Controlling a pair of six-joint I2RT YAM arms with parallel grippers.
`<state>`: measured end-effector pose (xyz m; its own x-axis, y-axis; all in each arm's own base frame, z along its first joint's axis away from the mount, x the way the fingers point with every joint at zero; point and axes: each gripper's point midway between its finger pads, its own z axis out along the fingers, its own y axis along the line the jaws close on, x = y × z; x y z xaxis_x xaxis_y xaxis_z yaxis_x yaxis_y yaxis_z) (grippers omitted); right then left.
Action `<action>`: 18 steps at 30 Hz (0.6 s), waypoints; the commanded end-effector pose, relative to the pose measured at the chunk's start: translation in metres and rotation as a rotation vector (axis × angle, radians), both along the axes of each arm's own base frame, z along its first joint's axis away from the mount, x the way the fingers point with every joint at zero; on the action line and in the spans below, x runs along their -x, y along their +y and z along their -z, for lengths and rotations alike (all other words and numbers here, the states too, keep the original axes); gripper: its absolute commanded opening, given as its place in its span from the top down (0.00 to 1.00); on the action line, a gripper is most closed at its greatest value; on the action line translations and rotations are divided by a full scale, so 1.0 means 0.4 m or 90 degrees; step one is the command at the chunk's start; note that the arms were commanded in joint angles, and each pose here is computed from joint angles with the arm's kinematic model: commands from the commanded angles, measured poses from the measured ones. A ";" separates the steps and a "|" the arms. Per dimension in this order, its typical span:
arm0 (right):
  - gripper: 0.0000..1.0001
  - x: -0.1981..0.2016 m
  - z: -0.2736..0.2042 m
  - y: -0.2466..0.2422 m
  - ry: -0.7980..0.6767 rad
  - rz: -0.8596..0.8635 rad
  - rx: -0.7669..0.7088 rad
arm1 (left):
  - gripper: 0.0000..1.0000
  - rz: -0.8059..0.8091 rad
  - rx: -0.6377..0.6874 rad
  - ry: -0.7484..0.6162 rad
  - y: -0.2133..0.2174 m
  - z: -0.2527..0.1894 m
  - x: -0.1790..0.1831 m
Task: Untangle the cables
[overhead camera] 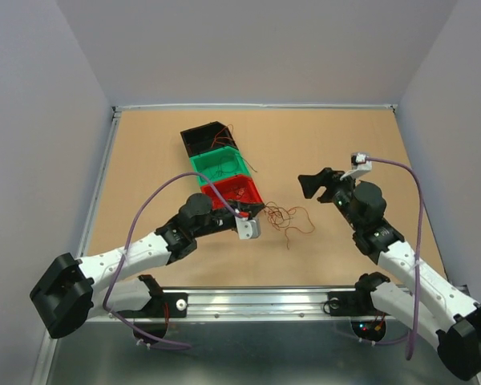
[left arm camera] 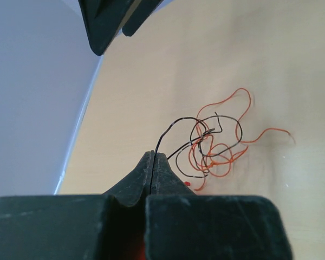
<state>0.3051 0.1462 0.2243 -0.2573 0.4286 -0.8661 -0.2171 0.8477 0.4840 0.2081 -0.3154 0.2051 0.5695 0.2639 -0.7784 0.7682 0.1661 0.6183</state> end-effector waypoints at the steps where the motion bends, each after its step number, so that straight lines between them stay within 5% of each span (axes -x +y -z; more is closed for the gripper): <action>1: 0.16 0.074 -0.105 0.146 -0.154 -0.254 0.009 | 1.00 -0.036 0.077 -0.005 -0.009 -0.121 -0.037; 5: 0.14 0.115 -0.093 0.226 -0.165 -0.390 0.002 | 1.00 -0.036 0.078 0.002 -0.009 -0.126 -0.042; 18: 0.20 0.189 -0.080 0.322 -0.228 -0.500 0.051 | 1.00 -0.052 0.098 0.017 0.012 -0.162 -0.062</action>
